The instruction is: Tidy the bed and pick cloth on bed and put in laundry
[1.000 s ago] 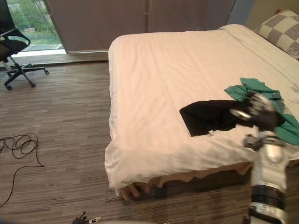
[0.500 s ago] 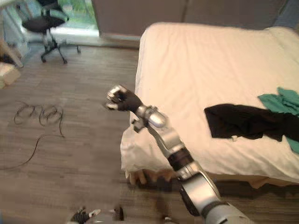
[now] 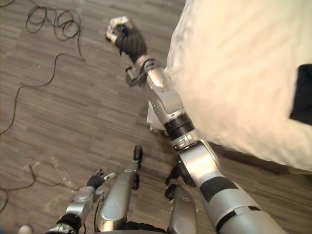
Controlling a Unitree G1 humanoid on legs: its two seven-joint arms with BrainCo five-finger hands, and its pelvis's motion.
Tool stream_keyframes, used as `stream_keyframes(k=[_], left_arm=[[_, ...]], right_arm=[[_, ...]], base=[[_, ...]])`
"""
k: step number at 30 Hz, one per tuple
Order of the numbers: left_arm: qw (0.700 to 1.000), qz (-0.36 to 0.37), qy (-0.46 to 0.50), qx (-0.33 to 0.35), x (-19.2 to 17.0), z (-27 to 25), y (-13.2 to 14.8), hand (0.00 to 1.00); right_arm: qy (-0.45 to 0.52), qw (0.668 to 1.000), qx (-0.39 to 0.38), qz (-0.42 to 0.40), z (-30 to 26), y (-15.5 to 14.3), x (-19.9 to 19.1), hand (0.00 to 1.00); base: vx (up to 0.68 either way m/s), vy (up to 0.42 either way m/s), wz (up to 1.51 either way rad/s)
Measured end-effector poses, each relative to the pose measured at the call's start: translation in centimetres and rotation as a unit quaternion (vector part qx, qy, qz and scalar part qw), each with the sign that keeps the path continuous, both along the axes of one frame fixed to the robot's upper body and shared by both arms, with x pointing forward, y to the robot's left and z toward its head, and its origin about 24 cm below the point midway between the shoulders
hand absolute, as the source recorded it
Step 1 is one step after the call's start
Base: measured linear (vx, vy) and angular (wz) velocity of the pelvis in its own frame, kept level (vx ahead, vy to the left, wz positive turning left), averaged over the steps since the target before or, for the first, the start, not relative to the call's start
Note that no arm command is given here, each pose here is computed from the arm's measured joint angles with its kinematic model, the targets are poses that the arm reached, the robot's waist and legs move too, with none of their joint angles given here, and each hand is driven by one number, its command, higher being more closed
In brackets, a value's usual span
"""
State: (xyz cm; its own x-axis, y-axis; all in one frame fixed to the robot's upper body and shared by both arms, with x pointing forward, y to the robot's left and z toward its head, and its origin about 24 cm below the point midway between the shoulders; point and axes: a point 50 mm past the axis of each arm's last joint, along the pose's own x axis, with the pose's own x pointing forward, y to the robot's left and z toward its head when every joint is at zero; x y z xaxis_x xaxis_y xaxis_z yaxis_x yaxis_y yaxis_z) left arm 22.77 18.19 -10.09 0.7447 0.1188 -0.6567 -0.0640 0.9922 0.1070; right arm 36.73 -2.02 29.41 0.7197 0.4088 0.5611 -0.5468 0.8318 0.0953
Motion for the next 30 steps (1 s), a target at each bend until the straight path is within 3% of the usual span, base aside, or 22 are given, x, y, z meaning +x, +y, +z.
stream_keyframes(k=[7, 12, 21, 26, 30], left_arm=[[0.996, 0.028, -0.047, -0.077, 3.8, 2.6, -3.9, 0.0], [0.985, 0.057, -0.077, -0.142, 5.9, 4.8, -5.7, 0.0], [0.965, 0.077, -0.1, -0.232, 9.1, 8.4, -9.4, 0.0], [0.961, 0.086, -0.093, -0.245, 9.1, 8.4, -9.6, 0.0], [0.959, 0.099, -0.089, -0.25, 9.2, 8.4, -9.6, 0.0]], right_arm=[[0.048, 0.994, 0.077, -0.065, -0.7, -3.1, 1.0, 1.0], [0.098, 0.987, 0.079, -0.097, -3.4, -4.6, 1.6, 1.0], [0.066, 0.991, 0.077, -0.083, 0.1, -3.9, 1.6, 1.0], [0.101, 0.989, 0.078, -0.073, -0.4, -4.2, 2.5, 1.0], [0.133, 0.989, 0.067, -0.019, -2.7, -3.9, 2.8, 1.0]], base=[[-0.09, -0.024, 0.1], [-0.06, -0.056, -0.04], [-0.04, -0.053, 0.11], [-0.02, 0.018, 0.02], [-0.01, 0.049, -0.13]])
